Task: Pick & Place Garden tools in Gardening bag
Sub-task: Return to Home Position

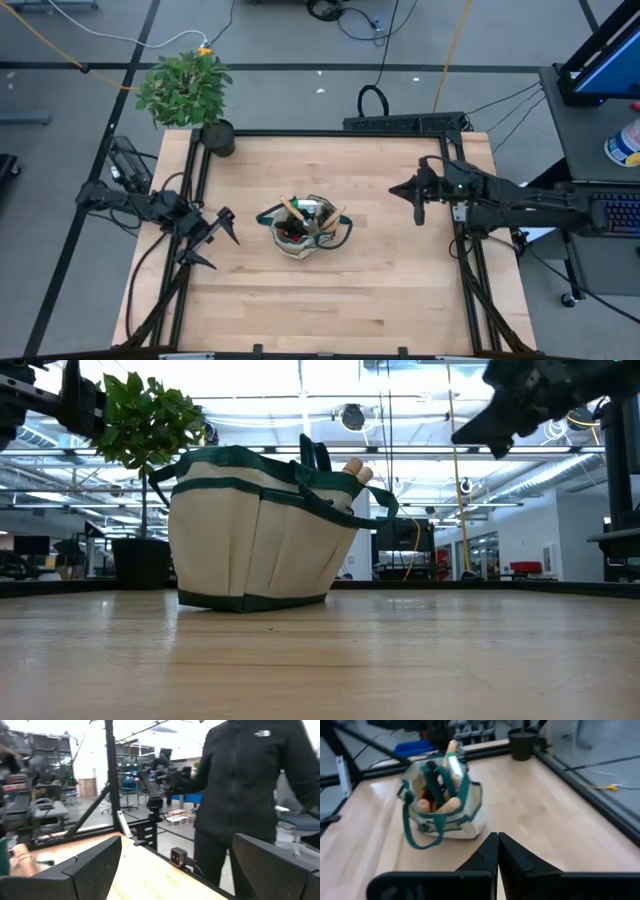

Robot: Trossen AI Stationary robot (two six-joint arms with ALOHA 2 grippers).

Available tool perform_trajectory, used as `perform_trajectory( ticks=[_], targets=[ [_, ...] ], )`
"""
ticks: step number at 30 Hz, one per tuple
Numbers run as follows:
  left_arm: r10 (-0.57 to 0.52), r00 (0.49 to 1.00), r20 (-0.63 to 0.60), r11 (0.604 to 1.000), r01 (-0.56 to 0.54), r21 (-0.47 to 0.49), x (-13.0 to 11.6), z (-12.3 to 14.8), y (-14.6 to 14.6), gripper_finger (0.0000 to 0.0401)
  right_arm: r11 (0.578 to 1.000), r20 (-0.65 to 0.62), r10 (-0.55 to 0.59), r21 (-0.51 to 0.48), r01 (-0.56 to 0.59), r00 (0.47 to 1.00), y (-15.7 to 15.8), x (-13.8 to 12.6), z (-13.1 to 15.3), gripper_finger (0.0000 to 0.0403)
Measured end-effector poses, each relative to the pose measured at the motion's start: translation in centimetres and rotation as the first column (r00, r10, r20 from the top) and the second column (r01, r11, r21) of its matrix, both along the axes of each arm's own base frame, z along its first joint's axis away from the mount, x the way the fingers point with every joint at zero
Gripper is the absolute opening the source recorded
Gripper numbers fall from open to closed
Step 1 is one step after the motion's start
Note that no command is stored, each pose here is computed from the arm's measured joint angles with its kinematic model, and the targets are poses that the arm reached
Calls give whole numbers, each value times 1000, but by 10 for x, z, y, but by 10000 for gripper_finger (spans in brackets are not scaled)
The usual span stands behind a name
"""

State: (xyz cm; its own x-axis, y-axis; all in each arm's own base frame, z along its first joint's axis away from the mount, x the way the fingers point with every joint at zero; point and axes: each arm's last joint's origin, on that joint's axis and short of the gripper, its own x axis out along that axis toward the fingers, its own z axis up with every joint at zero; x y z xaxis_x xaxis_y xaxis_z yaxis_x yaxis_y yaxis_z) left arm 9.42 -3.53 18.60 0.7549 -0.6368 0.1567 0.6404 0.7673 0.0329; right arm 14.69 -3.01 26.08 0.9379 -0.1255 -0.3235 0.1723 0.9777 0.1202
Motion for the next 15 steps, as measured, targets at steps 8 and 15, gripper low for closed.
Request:
perform_trajectory(
  ticks=[8,15],
  targets=[
    [1,1000,-30,999,-2,-34,1,0,6,390,999,88,-34,-11,36,995,4,-24,-7,0],
    [204,967,-155,974,-216,-67,6,-8,18,390,998,130,-70,4,70,989,6,-36,-17,0]
  ],
)
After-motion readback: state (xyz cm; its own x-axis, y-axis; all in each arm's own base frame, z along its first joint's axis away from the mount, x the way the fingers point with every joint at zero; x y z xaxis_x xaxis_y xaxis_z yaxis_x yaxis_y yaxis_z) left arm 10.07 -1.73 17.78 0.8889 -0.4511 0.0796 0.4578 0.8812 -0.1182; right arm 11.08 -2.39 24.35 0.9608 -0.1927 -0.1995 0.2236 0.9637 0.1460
